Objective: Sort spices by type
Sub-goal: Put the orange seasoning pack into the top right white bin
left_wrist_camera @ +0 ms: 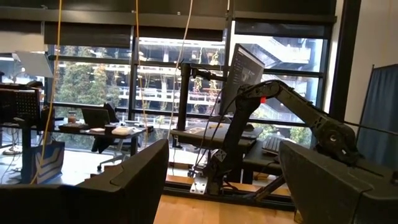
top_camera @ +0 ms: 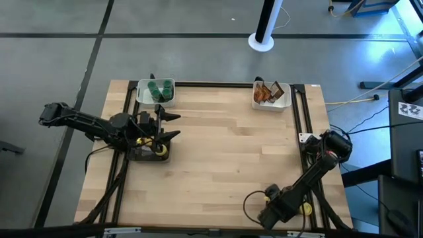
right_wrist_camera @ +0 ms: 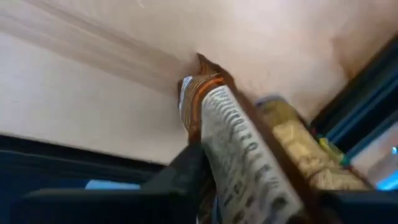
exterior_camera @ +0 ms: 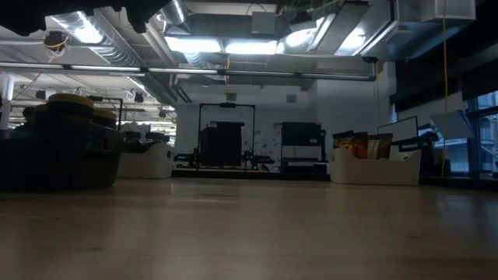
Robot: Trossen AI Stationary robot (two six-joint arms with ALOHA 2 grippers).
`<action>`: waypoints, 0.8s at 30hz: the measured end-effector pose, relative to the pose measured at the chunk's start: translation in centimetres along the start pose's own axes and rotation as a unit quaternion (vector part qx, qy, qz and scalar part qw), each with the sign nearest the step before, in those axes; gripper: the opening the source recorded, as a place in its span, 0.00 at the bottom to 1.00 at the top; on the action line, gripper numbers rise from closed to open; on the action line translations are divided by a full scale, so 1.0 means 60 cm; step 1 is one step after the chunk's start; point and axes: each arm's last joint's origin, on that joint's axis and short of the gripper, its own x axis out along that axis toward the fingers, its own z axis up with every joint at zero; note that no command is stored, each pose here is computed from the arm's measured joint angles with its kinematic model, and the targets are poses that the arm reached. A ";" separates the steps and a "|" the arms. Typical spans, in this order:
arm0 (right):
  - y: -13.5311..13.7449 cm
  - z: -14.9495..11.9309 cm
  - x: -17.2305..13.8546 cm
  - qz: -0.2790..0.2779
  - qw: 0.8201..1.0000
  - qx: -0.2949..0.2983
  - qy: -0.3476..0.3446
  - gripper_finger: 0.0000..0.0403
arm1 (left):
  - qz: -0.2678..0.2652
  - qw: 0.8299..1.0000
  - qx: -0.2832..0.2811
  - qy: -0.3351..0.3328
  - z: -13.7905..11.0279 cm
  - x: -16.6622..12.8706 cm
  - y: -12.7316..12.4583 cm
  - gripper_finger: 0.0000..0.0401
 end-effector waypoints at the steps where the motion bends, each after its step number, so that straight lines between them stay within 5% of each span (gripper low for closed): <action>1: 0.000 0.001 0.000 0.001 1.000 -0.009 -0.008 0.15 | 0.000 1.000 0.000 0.000 0.000 0.000 0.000 0.72; 5: -0.003 0.004 -0.001 -0.003 0.999 -0.041 -0.035 0.04 | 0.000 1.000 0.000 0.000 0.000 0.000 0.000 0.72; 14: -0.008 0.030 -0.013 -0.031 0.992 -0.099 -0.074 0.04 | 0.000 1.000 0.000 -0.001 0.000 0.000 0.000 0.72; 24: -0.005 0.091 -0.104 -0.068 0.978 -0.131 -0.149 0.06 | 0.000 1.000 0.000 -0.001 0.000 0.000 0.000 0.72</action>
